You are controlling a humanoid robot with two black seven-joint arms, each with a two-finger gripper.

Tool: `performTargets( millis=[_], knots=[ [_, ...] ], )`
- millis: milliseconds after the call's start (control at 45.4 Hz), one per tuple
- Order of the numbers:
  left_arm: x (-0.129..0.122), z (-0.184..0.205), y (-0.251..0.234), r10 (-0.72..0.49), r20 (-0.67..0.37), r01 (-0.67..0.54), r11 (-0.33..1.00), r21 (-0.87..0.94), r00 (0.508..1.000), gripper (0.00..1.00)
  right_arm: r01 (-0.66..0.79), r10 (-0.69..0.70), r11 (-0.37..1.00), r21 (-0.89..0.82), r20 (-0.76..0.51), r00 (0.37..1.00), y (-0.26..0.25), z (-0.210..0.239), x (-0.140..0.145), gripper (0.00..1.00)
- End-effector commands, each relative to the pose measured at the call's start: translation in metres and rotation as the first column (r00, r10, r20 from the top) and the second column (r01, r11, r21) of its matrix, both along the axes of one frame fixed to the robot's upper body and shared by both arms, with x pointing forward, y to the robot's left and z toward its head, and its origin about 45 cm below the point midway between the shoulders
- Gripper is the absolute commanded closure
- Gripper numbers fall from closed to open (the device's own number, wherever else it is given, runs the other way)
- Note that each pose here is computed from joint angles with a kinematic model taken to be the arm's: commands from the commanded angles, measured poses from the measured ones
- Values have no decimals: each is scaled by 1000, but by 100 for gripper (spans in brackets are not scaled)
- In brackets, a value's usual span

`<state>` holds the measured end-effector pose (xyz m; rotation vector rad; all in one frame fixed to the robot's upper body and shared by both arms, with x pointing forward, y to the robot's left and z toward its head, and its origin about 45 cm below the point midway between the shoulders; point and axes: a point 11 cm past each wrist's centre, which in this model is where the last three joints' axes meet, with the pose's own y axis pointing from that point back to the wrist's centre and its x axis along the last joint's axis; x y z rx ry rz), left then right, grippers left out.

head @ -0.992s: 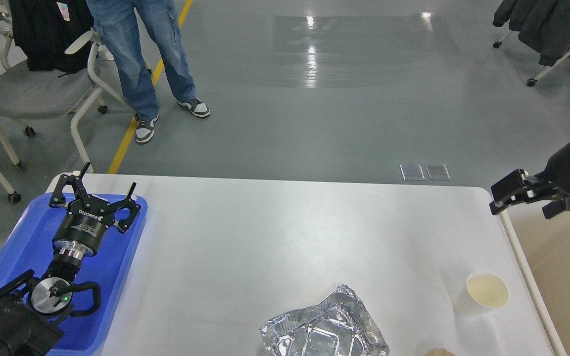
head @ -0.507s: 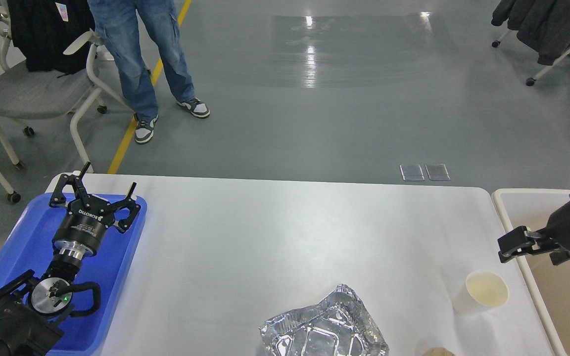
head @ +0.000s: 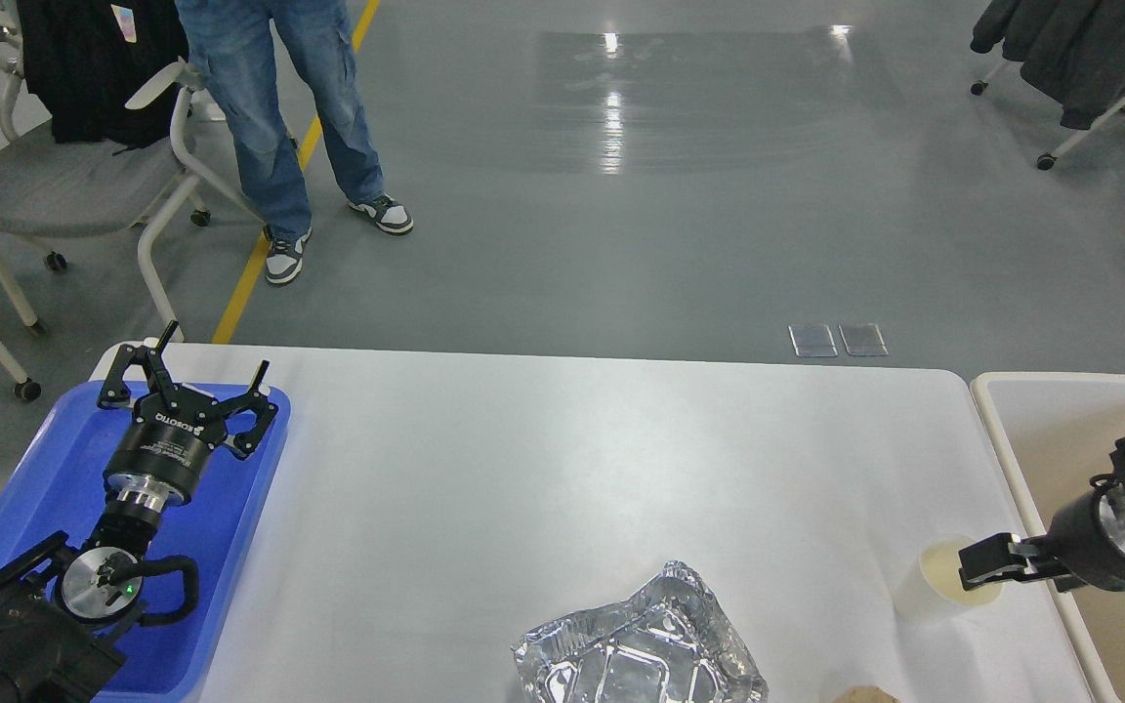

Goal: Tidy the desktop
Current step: 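Lower the right gripper around the white paper cup and close it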

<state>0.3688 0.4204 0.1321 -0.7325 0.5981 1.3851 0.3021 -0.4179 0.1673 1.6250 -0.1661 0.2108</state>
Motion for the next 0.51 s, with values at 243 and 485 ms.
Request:
performTargets(
  millis=[243, 485],
  knots=[
    [0, 0, 0, -1, 1, 1, 1000, -1, 1000, 1, -12, 12, 1000, 17, 53, 999, 0, -29, -7, 1],
    [0, 0, 0, 0, 0, 0, 1000, 0, 1000, 1, 13, -14, 1000, 9, 99, 995, -5, -31, 2, 7]
  ],
)
